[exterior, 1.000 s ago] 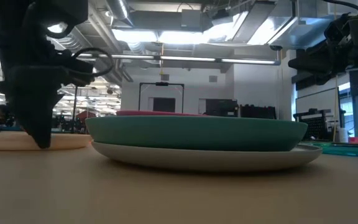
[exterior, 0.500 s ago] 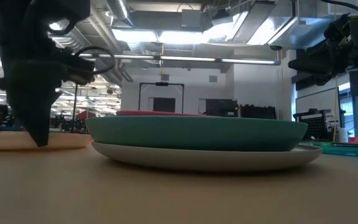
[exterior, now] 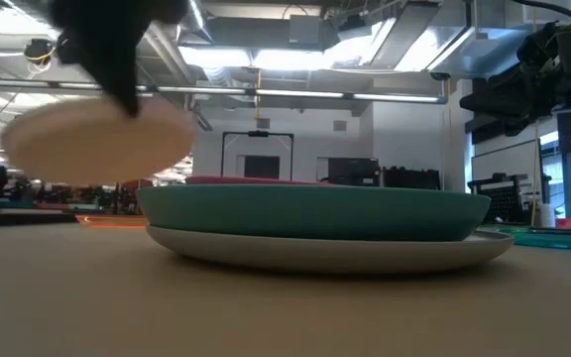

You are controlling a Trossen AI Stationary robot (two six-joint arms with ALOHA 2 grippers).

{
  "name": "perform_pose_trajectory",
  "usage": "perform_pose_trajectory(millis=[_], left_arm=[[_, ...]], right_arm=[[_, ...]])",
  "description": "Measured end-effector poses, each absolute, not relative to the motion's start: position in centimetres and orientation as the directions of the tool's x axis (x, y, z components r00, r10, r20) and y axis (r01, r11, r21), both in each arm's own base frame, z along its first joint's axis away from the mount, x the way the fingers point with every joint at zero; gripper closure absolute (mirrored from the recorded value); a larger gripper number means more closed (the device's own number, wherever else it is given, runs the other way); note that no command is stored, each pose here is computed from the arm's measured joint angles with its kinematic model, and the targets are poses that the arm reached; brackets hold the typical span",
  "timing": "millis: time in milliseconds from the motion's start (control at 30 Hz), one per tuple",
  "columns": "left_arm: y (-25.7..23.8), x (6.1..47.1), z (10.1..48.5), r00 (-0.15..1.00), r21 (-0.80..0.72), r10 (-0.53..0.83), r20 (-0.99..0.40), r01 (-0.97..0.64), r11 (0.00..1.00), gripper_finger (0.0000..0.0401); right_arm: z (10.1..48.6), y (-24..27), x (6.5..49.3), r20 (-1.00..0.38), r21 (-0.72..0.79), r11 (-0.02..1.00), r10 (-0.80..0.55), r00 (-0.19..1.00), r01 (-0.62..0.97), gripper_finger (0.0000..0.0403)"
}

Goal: Stack plastic plates
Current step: Stack the white plate on top of the dark pink plate

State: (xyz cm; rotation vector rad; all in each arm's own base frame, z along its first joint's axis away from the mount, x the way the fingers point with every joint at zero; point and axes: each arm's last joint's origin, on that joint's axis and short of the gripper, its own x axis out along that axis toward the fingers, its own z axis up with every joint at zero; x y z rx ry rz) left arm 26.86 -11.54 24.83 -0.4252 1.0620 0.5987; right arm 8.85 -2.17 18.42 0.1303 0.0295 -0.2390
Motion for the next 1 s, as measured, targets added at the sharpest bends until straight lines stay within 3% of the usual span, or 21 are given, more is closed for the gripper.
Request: perform_pose_trajectory(millis=[333, 567, 733, 1000], left_arm=[[-13.1, 30.1, 28.3, 0.692, -0.238, 0.2, -0.694, -0.483, 0.843, 0.0394], [-14.4, 32.8, 28.4, 0.829, -0.291, 0.106, -0.549, -0.309, 0.905, 0.0393], [-15.4, 34.5, 26.8, 0.846, -0.306, 0.028, -0.532, -0.223, 0.926, 0.0393], [-15.7, 35.4, 23.5, 0.778, -0.224, 0.059, -0.625, -0.251, 0.942, 0.0393]], right_arm=[[18.5, -2.2, 8.9, -0.041, 0.125, 0.963, -0.234, 0.971, 0.237, 0.04], [18.5, -2.2, 8.9, -0.041, 0.125, 0.963, -0.234, 0.971, 0.237, 0.04], [18.5, -2.2, 8.8, -0.041, 0.125, 0.963, -0.234, 0.971, 0.237, 0.04], [18.4, -2.2, 8.9, -0.042, 0.125, 0.963, -0.234, 0.971, 0.237, 0.04]])
